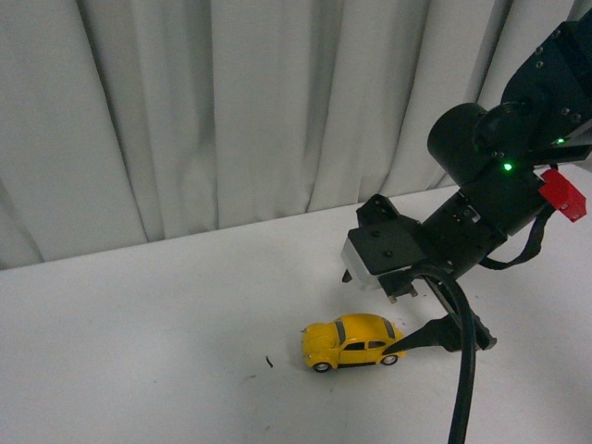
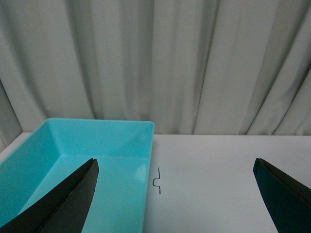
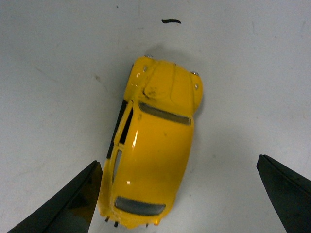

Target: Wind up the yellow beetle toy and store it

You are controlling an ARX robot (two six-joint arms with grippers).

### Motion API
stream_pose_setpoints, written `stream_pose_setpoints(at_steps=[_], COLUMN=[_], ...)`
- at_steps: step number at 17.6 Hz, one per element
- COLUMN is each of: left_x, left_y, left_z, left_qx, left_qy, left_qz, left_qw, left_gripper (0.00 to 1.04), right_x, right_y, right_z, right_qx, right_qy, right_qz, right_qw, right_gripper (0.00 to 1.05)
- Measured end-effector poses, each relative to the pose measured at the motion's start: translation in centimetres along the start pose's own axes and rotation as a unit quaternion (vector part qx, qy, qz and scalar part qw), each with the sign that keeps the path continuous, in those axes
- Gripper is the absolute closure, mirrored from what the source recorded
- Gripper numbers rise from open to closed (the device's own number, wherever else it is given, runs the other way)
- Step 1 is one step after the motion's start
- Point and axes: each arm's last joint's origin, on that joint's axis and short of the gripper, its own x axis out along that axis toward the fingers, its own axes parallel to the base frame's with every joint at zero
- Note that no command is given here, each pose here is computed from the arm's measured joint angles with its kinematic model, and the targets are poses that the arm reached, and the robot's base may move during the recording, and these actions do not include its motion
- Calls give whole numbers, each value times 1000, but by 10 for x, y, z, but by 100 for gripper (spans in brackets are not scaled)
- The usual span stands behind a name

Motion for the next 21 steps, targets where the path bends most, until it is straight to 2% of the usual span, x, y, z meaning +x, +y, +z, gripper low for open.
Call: stream_pose_setpoints(at_steps=[2,12,13,14,15,17,21], left_x=[0,0,0,0,0,0,0], left_y=[0,0,0,0,0,0,0], left_z=[0,0,0,0,0,0,0], left_qx=[0,0,0,0,0,0,0], left_qy=[0,0,0,0,0,0,0], left_qz=[0,0,0,0,0,0,0], left_qw=[1000,1000,1000,1000,1000,1000,1000], left_gripper=[7,7,7,7,7,7,7], right_x=[11,22,24,27,29,28,29], right_y=[2,5,4,5,5,9,10], right_z=[11,18,16,15,18,20,15], right_qx=[-7,-11,-7,3,9,1,1], right_qy=[0,17,19,23,19,0,-6], right_qz=[29,47,44,44,46,74,72], right_qw=[1000,999,999,999,999,997,997], right_gripper=[7,7,11,41,62,63,63])
